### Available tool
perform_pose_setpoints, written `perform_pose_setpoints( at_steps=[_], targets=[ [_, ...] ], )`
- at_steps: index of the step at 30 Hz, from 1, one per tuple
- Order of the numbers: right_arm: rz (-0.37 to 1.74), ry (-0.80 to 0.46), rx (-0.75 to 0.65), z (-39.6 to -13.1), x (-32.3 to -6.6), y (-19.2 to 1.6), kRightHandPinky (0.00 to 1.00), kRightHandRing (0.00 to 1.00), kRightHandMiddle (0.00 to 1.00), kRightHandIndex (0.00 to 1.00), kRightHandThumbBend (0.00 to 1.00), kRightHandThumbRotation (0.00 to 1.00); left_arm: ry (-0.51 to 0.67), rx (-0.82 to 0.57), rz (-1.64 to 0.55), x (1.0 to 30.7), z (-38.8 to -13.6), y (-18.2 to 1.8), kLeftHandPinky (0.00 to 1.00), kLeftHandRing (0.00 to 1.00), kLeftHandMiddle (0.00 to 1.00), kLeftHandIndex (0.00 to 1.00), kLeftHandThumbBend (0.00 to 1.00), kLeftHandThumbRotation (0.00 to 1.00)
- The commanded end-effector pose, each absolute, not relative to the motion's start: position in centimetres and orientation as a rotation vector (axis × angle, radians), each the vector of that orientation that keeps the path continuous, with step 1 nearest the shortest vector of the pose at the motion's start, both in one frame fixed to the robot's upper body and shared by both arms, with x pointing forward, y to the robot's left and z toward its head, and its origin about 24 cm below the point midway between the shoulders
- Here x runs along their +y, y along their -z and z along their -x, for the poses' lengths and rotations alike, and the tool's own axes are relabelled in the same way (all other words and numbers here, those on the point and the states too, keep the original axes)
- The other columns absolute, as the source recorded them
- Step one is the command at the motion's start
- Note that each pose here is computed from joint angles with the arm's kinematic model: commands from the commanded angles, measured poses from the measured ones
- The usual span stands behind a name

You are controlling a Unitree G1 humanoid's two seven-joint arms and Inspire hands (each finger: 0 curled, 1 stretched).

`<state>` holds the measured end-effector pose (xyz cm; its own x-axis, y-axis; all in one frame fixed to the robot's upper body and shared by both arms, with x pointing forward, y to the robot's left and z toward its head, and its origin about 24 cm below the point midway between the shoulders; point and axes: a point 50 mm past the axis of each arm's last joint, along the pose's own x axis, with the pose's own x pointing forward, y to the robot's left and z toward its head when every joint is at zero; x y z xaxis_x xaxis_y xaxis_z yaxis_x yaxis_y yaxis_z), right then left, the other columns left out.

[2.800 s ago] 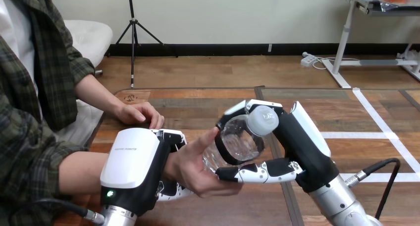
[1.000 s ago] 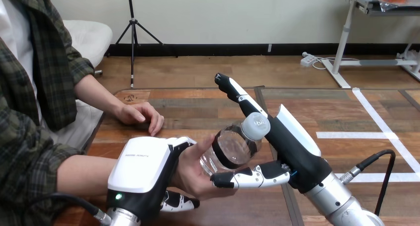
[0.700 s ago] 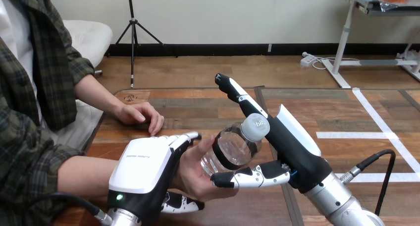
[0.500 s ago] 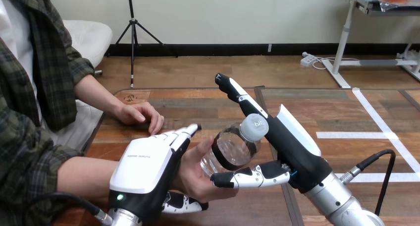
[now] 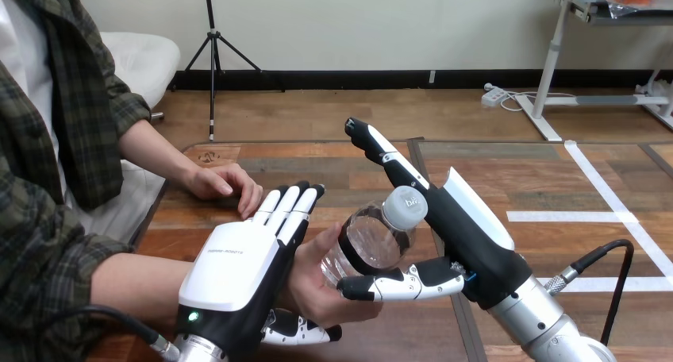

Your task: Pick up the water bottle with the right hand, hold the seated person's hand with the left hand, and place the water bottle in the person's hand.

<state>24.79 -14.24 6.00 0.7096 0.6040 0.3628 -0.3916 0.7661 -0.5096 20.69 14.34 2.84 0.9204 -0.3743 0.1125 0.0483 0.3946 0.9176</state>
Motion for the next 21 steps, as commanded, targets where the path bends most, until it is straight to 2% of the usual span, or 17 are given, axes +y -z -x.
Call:
perform_pose_setpoints(
  at_steps=[1, 12, 16, 19, 21],
  targets=[
    [0.427, -0.556, -0.627, -25.63, -14.16, -7.92, 1.00, 1.00, 1.00, 1.00, 0.85, 0.35, 0.270, -0.440, -1.100, 13.75, -21.60, -4.71, 0.81, 1.00, 1.00, 1.00, 1.00, 0.30],
    [0.432, -0.552, -0.625, -25.68, -14.15, -7.90, 1.00, 1.00, 1.00, 1.00, 0.84, 0.34, 0.300, -0.508, -0.944, 13.65, -21.52, -4.71, 0.83, 1.00, 1.00, 1.00, 1.00, 0.27],
    [0.420, -0.551, -0.621, -25.69, -14.15, -7.84, 1.00, 1.00, 1.00, 1.00, 0.84, 0.34, 0.328, -0.561, -0.767, 13.54, -21.39, -4.78, 0.86, 1.00, 1.00, 1.00, 1.00, 0.24],
    [0.417, -0.548, -0.620, -25.68, -14.17, -7.81, 1.00, 1.00, 1.00, 1.00, 0.84, 0.34, 0.336, -0.586, -0.632, 13.42, -21.30, -4.80, 0.88, 1.00, 1.00, 1.00, 1.00, 0.25],
    [0.415, -0.546, -0.619, -25.67, -14.18, -7.78, 1.00, 1.00, 1.00, 1.00, 0.84, 0.34, 0.338, -0.589, -0.551, 13.35, -21.26, -4.78, 0.92, 1.00, 1.00, 1.00, 0.96, 0.30]
  ],
)
